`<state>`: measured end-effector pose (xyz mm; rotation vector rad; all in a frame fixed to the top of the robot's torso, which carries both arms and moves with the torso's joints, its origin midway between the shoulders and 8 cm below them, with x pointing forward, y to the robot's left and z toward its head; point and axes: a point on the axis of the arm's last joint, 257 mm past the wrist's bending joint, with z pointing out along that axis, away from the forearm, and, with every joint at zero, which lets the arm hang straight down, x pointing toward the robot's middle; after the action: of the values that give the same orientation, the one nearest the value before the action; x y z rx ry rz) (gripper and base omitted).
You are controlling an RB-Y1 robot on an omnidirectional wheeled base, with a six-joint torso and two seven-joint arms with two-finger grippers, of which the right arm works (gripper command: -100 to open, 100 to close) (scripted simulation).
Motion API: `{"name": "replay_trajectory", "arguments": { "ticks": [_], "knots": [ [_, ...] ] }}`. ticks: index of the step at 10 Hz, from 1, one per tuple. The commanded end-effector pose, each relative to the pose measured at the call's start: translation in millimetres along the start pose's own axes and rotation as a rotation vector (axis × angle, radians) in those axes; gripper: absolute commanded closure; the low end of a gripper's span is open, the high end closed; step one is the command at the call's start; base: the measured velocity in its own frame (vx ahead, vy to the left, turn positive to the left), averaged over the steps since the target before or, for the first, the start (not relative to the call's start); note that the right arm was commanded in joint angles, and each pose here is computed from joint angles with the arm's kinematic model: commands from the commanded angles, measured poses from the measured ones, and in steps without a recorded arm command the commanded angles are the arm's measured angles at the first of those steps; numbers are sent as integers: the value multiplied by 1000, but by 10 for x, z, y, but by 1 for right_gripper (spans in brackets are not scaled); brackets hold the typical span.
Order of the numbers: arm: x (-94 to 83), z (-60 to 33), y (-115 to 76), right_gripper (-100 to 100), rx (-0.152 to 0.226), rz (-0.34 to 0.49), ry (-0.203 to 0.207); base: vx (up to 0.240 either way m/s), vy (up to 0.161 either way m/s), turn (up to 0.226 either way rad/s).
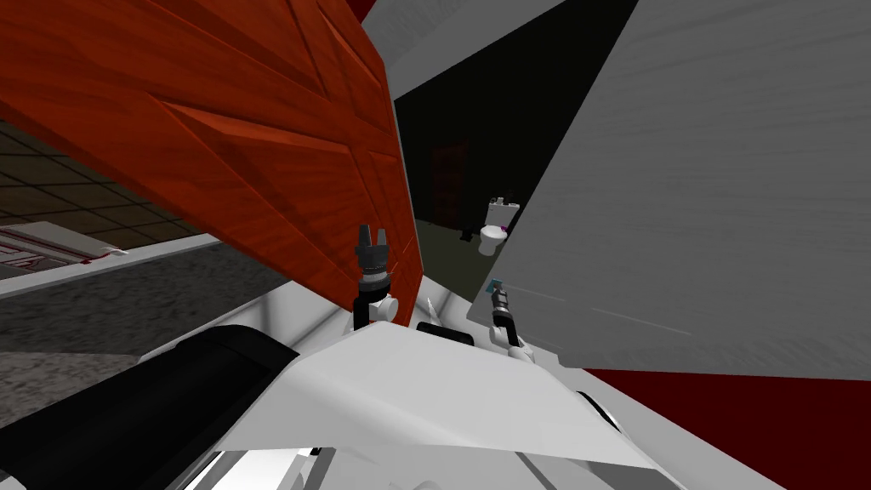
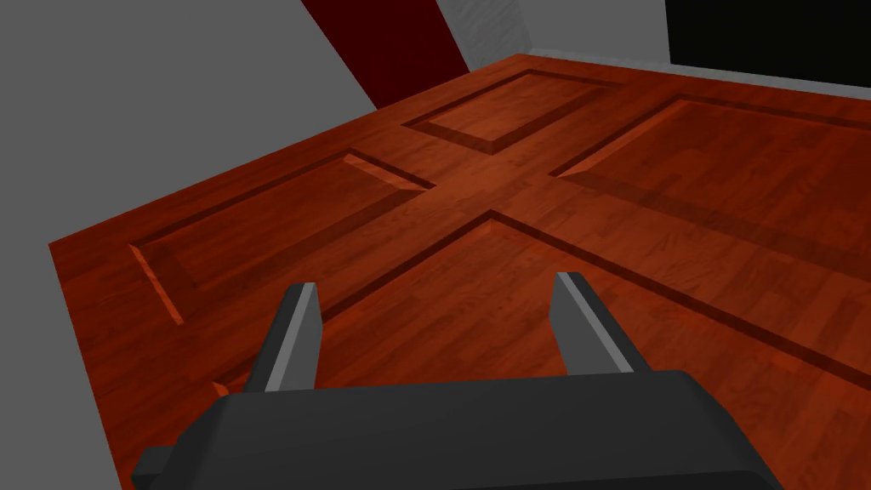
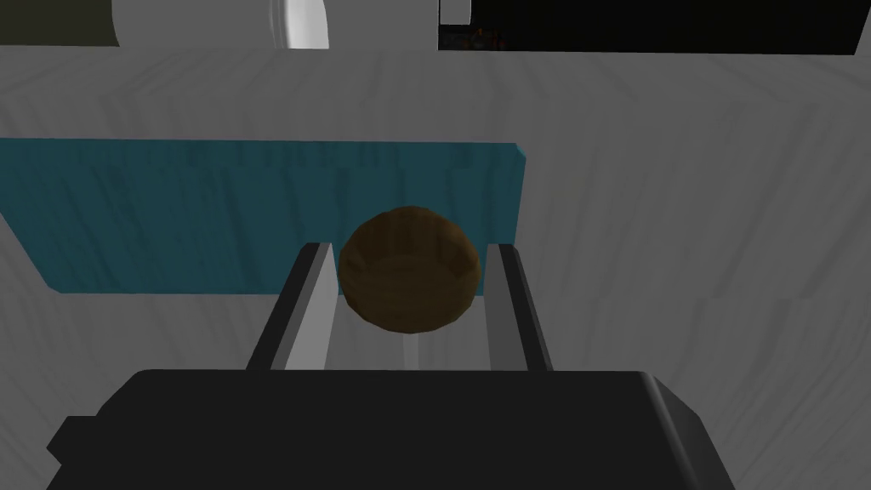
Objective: Pull the door open
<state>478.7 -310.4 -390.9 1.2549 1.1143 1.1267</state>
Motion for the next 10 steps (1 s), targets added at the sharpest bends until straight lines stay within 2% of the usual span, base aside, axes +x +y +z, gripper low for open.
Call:
{"name": "replay_trajectory", "arguments": {
  "ticks": [1, 3, 5, 10],
  "knots": [
    [-3, -10, -8, 100, 1, 1, -1, -11, 0, -1],
    [-3, -10, -8, 100, 1, 1, -1, -3, 1, -1],
    [-86, -41, -26, 100, 5, 0, 3, -158, -19, 134],
    [-424, -141, -24, 100, 4, -1, 18, -189, 21, 157]
  ]
}}
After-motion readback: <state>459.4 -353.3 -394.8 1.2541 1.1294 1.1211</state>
